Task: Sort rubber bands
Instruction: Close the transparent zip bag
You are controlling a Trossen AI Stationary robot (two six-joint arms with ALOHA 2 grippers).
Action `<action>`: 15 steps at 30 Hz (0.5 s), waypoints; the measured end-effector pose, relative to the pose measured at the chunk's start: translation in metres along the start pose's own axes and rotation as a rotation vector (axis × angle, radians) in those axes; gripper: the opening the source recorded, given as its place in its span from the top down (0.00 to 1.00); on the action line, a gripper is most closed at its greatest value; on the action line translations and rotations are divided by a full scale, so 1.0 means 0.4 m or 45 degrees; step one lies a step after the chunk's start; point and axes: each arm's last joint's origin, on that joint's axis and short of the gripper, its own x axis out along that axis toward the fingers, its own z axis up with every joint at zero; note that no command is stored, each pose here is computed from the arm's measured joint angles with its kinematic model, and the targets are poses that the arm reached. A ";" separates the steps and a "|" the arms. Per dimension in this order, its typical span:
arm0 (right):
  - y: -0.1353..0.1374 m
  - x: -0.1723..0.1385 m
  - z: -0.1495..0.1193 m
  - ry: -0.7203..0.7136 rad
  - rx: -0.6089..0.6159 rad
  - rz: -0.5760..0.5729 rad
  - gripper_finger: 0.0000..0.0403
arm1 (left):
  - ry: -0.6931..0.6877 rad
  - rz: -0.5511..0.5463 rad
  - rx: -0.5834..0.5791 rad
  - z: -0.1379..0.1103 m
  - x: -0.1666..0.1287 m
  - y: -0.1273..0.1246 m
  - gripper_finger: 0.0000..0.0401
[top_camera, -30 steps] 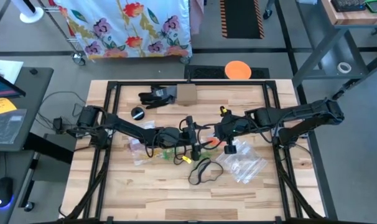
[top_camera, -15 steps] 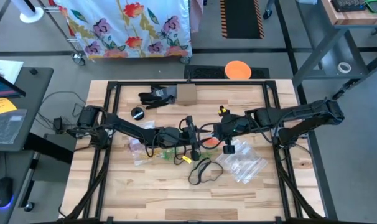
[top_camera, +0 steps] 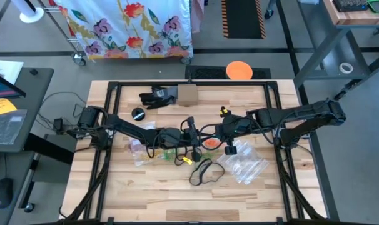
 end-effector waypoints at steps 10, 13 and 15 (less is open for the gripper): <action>0.000 -0.001 -0.003 0.021 -0.003 0.002 0.94 | -0.010 0.006 0.025 0.006 -0.004 -0.009 1.00; 0.001 -0.001 -0.006 0.035 -0.001 0.004 0.94 | -0.012 0.005 0.025 0.007 -0.004 -0.011 1.00; 0.001 -0.001 -0.007 0.040 0.003 0.004 0.94 | -0.014 0.006 0.024 0.007 -0.004 -0.011 1.00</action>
